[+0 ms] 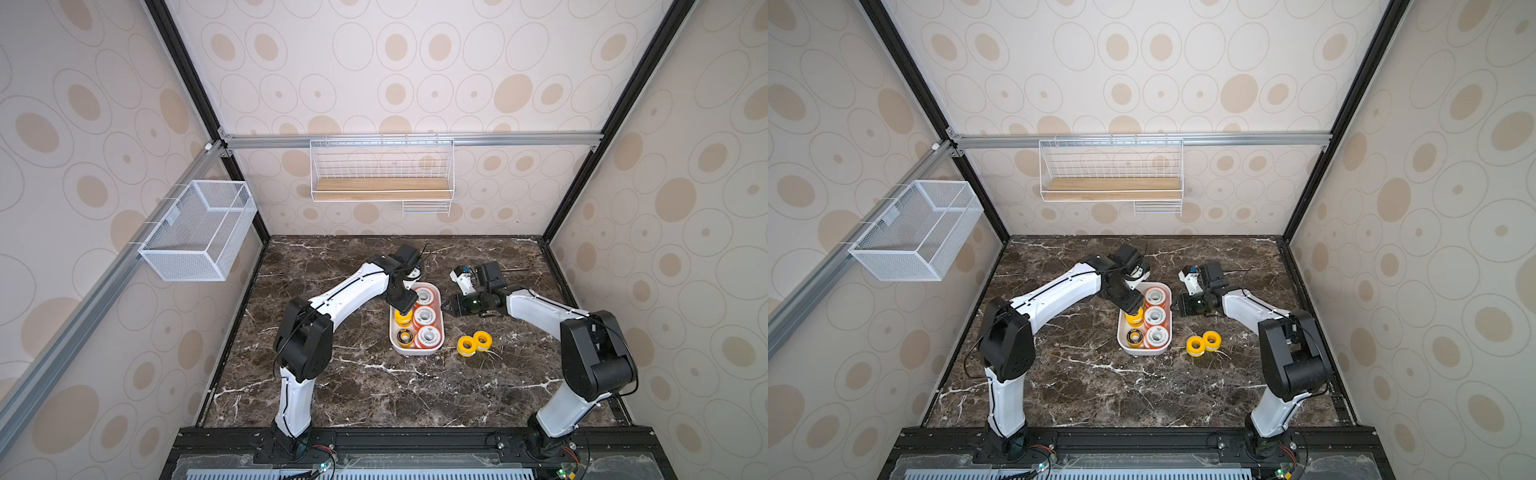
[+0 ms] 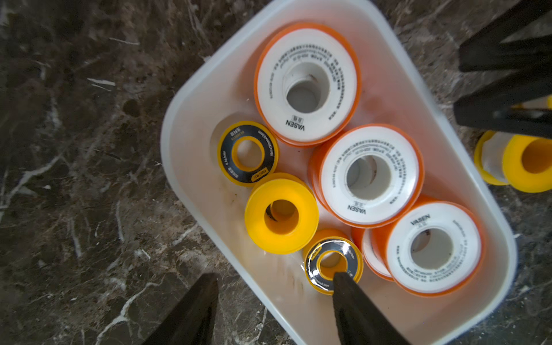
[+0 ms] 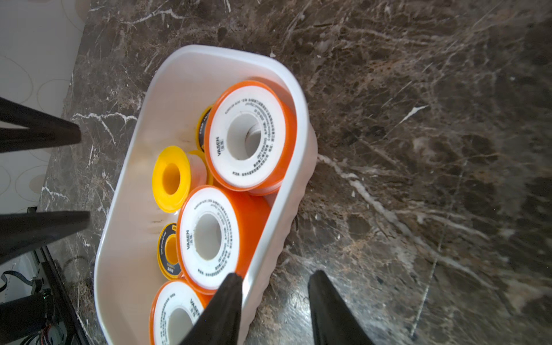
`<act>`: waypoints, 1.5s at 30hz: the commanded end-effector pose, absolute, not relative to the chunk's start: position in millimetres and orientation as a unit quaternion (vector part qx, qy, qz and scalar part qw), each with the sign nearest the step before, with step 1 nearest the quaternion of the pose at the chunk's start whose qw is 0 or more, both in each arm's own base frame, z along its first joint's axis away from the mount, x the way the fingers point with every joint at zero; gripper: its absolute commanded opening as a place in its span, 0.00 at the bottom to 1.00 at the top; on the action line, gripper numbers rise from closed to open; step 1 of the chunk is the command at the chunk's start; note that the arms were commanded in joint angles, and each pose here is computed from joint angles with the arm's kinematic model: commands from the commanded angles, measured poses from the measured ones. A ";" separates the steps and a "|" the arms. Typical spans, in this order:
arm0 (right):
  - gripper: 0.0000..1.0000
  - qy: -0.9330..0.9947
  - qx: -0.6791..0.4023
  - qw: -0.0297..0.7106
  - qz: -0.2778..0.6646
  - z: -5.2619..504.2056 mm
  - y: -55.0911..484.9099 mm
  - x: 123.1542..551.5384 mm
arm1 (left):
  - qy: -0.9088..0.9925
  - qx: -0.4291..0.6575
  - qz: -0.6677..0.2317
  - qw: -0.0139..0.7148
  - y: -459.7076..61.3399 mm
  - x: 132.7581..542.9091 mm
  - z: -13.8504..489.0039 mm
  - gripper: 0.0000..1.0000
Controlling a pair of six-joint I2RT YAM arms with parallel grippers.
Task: Put the sealing tape into the storage box
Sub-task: Place the sealing tape in the storage box, then adjust the sealing tape in the storage box.
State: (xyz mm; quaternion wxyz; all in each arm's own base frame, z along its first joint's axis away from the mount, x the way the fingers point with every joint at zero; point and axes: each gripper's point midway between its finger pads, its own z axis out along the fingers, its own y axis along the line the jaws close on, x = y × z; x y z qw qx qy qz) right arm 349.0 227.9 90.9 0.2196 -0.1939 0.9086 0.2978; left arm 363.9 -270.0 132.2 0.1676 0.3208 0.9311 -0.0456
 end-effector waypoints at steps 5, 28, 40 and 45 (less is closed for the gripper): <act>0.42 0.878 -0.251 0.241 0.329 118.4 243.0 334.3 | 0.946 0.246 -0.066 0.201 -242.7 360.8 164.0 0.54; 0.05 0.824 -0.460 0.105 0.314 93.9 357.1 252.5 | 0.950 0.041 -0.044 0.308 -80.3 296.8 204.6 0.52; 0.05 0.856 -0.442 0.091 0.254 58.6 361.2 277.2 | 0.952 0.045 -0.033 0.301 -77.1 294.6 202.3 0.53; 0.05 0.866 -0.436 0.091 0.229 51.2 359.4 287.3 | 0.952 0.044 -0.032 0.302 -76.1 294.5 203.4 0.53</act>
